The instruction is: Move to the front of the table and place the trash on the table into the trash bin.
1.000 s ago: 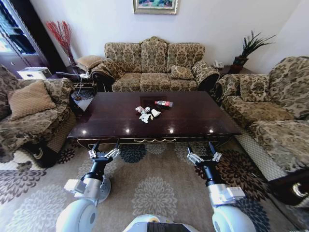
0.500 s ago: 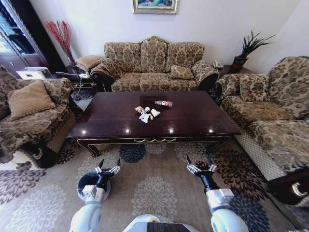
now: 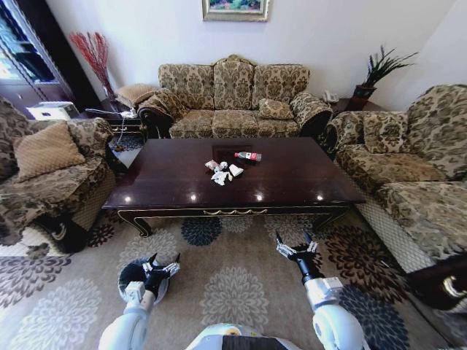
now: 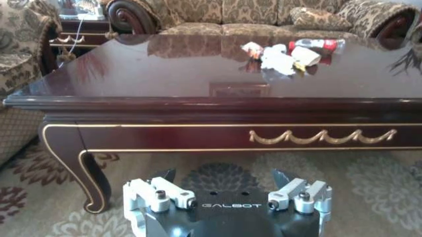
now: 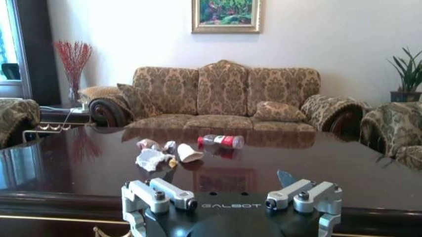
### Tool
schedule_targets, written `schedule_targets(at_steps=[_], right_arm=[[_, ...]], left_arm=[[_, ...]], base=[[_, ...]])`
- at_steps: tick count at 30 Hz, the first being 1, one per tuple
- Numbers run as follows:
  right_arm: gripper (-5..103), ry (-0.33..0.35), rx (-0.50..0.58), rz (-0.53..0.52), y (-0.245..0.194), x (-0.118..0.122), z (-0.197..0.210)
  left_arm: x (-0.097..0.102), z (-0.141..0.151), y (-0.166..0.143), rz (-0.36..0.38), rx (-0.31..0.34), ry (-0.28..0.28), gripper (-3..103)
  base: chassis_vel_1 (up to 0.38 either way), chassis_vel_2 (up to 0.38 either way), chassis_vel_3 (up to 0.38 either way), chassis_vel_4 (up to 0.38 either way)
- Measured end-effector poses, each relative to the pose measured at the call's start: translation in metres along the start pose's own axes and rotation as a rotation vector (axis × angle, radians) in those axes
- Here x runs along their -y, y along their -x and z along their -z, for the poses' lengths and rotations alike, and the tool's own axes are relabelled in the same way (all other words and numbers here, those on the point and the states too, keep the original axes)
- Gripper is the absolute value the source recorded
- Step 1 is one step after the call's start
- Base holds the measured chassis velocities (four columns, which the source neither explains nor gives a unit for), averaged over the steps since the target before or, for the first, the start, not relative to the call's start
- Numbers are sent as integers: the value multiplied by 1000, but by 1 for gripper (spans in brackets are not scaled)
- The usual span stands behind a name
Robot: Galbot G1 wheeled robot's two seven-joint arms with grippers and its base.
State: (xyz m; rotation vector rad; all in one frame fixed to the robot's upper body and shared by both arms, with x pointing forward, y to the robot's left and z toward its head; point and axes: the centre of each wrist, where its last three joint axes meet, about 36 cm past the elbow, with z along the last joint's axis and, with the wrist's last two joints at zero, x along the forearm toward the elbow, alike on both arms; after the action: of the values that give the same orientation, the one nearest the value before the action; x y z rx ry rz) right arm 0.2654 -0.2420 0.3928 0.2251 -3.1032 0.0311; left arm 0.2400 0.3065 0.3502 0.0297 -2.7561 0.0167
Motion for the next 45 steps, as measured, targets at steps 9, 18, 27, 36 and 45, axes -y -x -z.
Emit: schedule_targets(at_steps=[9, 18, 27, 36, 45], right_arm=[[100, 9, -15, 21, -11, -3, -7], [100, 33, -32, 31, -14, -5, -10], [100, 34, -36, 1, -27, 3, -12], [100, 14, -59, -15, -36, 13, -11], [100, 3, -59, -50, -40, 11, -10]], left_arm=[[-9, -11, 15, 33, 3, -11, 101], [-38, -37, 39, 36, -109, 47, 100], [-74, -93, 76, 26, -350, 88, 100], [-73, -122, 102, 13, -399, 116, 100], [-83, -159, 148, 21, -453, 155, 100]], base=[[178, 194, -202, -188], [307, 315, -308, -306], [165, 138, -149, -138], [-33, -35, 35, 18], [0, 0, 0, 0]])
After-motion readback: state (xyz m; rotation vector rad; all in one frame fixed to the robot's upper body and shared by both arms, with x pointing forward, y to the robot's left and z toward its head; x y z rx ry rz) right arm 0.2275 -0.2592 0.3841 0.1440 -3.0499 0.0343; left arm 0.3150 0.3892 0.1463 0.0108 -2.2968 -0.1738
